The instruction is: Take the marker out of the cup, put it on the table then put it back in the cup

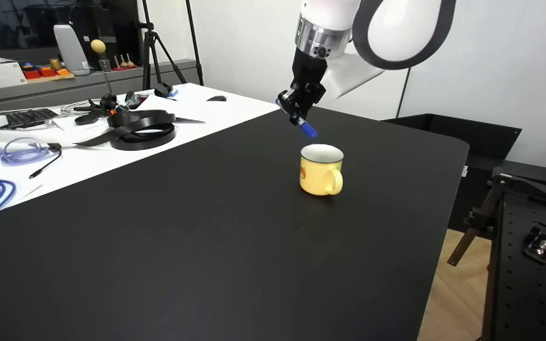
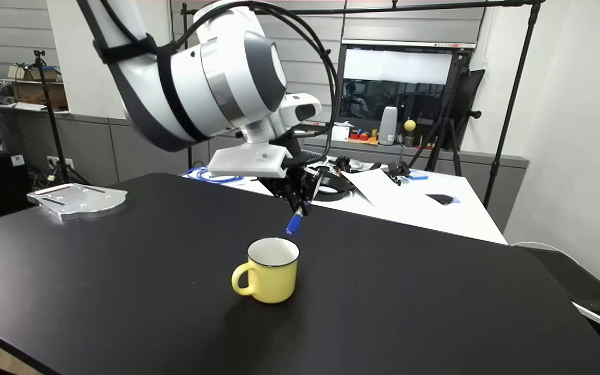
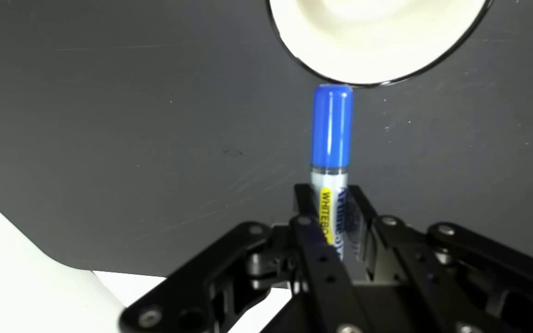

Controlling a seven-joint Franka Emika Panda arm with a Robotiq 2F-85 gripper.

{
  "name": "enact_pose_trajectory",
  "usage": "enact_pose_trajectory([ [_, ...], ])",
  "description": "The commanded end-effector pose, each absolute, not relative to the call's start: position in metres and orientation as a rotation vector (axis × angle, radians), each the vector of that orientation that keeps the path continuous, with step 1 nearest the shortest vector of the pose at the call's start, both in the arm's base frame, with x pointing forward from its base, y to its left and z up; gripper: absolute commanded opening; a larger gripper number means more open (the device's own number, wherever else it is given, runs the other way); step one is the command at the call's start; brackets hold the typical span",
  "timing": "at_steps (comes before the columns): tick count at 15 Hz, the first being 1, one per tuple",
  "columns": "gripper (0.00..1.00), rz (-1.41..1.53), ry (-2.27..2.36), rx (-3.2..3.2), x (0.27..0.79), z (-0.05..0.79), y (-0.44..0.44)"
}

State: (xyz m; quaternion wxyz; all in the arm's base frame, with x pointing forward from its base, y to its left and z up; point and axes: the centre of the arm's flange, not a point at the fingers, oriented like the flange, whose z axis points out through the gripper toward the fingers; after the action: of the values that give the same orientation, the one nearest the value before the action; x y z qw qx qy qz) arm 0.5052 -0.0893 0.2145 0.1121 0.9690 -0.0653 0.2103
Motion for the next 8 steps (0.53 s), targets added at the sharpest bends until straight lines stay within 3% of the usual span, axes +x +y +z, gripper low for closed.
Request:
enact_pose_trajectory([
  [1,0.05,0.61,-0.188,2.842,0.478,0.196,-0.065],
  [8,0.05,0.549,-0.145,2.817,0.45,0.18,-0.051],
])
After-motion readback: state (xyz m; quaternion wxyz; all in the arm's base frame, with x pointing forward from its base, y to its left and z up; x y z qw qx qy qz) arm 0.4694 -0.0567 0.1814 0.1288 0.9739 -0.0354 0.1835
